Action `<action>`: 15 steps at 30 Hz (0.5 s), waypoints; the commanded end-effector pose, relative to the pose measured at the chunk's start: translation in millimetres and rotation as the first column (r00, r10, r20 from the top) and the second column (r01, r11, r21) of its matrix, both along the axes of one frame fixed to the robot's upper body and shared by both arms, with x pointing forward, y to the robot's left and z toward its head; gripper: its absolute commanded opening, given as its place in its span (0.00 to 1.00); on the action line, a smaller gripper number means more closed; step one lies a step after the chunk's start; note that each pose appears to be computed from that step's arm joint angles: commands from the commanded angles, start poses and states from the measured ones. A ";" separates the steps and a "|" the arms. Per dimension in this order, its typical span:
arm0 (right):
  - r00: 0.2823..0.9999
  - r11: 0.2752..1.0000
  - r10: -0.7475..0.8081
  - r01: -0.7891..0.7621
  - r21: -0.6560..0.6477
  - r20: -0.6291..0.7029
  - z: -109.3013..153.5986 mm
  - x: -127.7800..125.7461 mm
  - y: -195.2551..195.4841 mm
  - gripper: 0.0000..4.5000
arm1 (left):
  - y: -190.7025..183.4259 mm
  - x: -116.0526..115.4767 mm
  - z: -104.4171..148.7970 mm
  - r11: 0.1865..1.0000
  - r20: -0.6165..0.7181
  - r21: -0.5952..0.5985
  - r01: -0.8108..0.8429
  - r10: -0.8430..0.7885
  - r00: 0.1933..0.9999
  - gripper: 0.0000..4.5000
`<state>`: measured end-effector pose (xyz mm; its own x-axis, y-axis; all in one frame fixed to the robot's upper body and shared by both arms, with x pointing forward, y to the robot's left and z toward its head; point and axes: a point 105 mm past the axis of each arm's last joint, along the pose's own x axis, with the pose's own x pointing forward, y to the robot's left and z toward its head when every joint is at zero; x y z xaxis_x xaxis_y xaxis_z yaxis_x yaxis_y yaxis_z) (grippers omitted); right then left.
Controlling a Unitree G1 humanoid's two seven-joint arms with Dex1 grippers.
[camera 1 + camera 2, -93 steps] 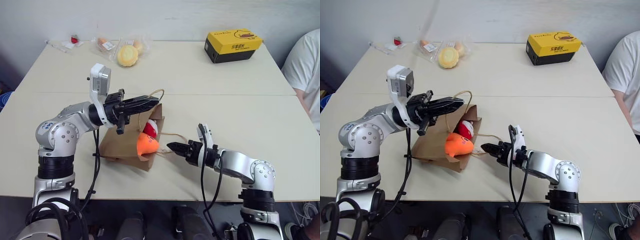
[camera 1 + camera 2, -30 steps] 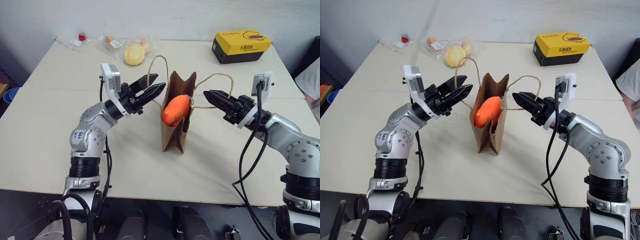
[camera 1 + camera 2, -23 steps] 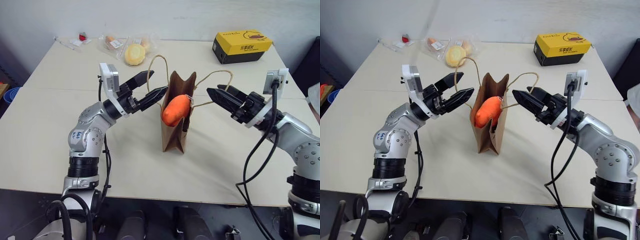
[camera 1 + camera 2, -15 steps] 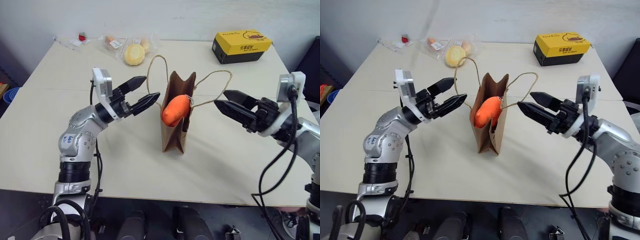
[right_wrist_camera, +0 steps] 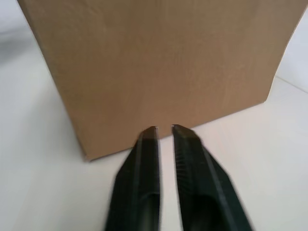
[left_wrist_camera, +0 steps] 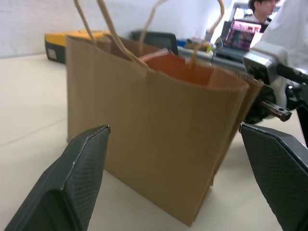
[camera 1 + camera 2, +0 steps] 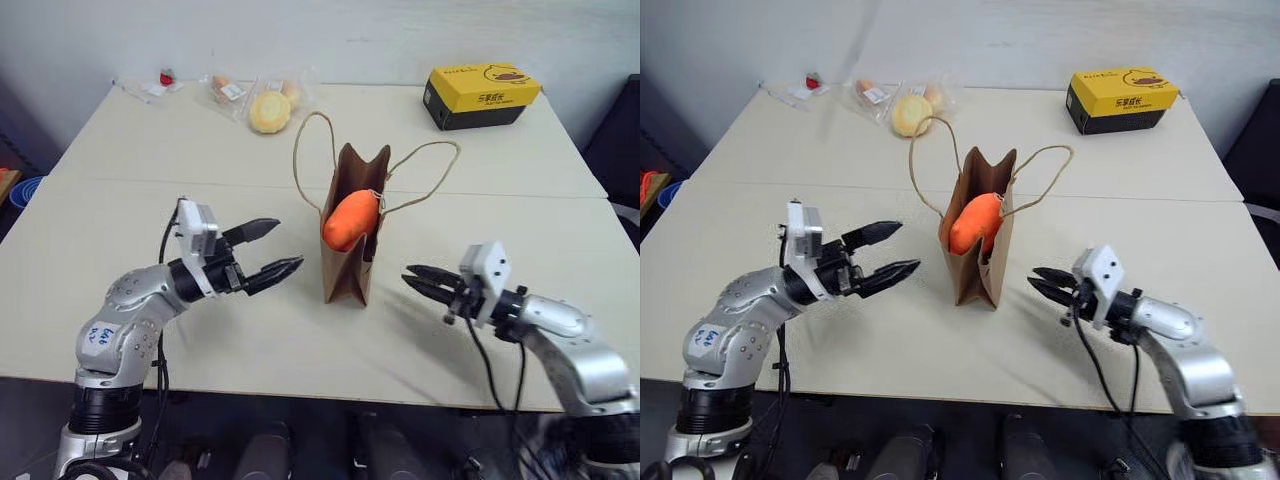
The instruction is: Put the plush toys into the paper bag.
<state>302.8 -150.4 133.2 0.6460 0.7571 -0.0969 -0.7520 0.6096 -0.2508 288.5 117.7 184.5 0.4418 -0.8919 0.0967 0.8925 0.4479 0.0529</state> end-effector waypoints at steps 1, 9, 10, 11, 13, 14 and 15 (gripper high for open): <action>0.997 1.000 0.030 -0.029 -0.010 0.064 4.8 2.5 18.9 0.00 | -13.8 -4.8 5.5 1.000 0.067 -0.001 -0.011 0.011 0.998 1.00; 0.990 0.991 0.133 -0.132 -0.018 0.045 5.2 -0.9 55.8 0.00 | -27.0 -4.1 6.0 0.997 0.084 -0.045 -0.064 0.068 0.994 1.00; 0.989 0.990 0.144 -0.143 -0.019 0.045 6.5 -0.7 59.9 0.00 | -27.8 -4.9 5.6 0.997 0.083 -0.047 -0.065 0.069 0.994 1.00; 0.988 0.989 0.150 -0.150 -0.017 0.045 8.0 0.2 64.1 0.00 | -28.6 -5.7 5.3 0.997 0.080 -0.050 -0.065 0.069 0.994 1.00; 0.985 0.986 0.167 -0.167 -0.008 0.036 11.4 1.5 73.2 0.00 | -29.8 -6.6 4.7 0.996 0.078 -0.052 -0.066 0.070 0.994 1.00; 0.984 0.985 0.173 -0.173 -0.004 0.035 12.8 2.1 76.7 0.00 | -29.9 -6.7 4.7 0.996 0.077 -0.052 -0.067 0.071 0.995 1.00; 0.984 0.984 0.176 -0.176 -0.002 0.033 13.8 2.5 78.9 0.00 | -29.7 -6.7 4.7 0.996 0.076 -0.052 -0.068 0.072 0.994 1.00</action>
<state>309.7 -79.4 134.2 0.5247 0.8438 -0.1128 -0.8363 0.4861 -0.2535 287.7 91.0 180.6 0.5097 -0.8475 0.1483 0.8504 0.5224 0.0625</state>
